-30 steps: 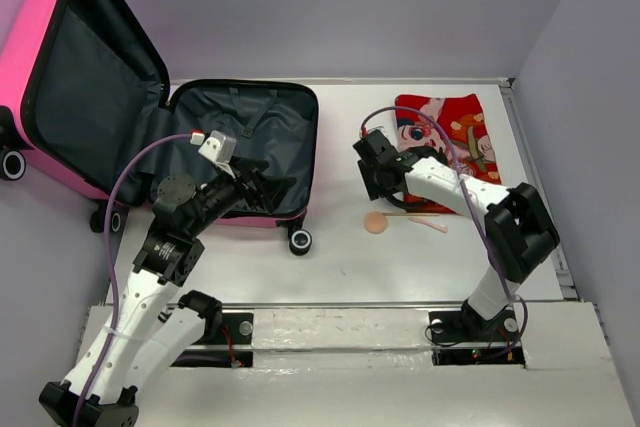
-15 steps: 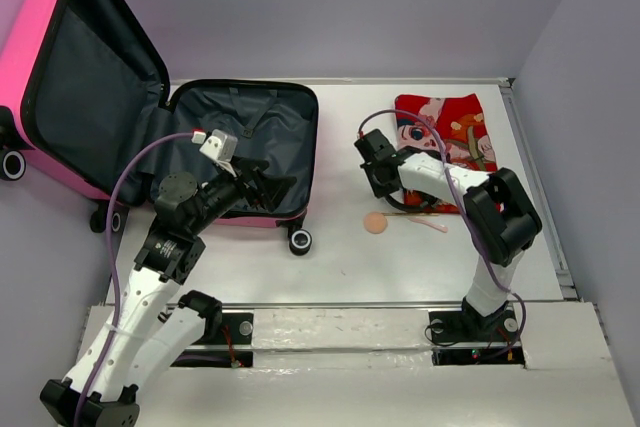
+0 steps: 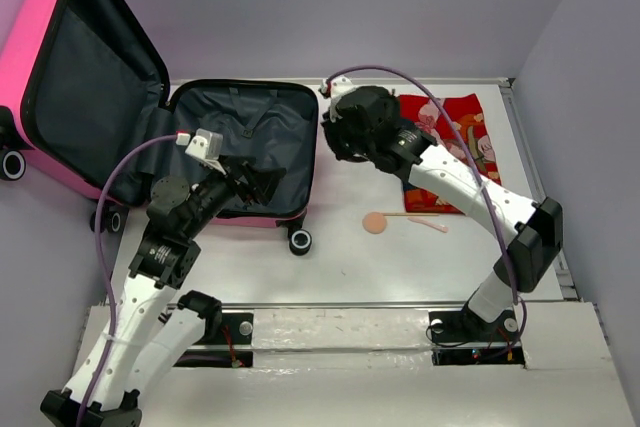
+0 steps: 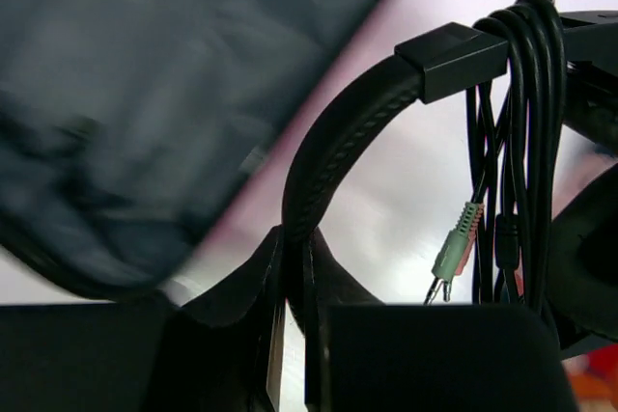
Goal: Pack the luggage
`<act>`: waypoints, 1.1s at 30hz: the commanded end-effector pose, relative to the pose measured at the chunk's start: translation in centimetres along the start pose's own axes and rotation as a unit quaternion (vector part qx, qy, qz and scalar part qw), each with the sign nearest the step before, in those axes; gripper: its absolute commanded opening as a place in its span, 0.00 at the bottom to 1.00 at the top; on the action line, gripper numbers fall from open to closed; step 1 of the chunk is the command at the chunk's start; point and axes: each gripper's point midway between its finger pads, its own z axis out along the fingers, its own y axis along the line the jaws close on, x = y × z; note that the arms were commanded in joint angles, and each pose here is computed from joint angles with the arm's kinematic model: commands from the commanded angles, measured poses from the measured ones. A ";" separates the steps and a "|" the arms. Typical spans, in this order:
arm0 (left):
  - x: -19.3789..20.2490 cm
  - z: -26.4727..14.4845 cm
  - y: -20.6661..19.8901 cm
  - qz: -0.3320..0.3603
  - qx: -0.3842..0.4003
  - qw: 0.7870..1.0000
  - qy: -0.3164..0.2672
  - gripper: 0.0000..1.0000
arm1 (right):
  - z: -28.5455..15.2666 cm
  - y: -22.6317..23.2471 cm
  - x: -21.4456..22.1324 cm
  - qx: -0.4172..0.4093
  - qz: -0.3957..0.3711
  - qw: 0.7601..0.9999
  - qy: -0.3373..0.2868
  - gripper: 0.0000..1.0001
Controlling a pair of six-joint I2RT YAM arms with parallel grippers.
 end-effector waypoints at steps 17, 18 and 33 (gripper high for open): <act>-5.5 -2.7 0.5 0.012 -0.062 0.993 -0.099 0.99 | 1.1 14.6 -11.0 -0.273 0.081 0.952 -0.112 0.84; -5.5 -2.7 0.4 0.011 -0.059 0.993 -0.098 0.99 | 0.6 13.6 -10.4 -0.253 0.082 0.957 -0.112 0.83; -4.0 -1.6 -0.1 0.008 -0.032 0.997 -0.072 0.99 | -1.9 -0.7 19.6 0.048 0.249 0.962 0.098 0.70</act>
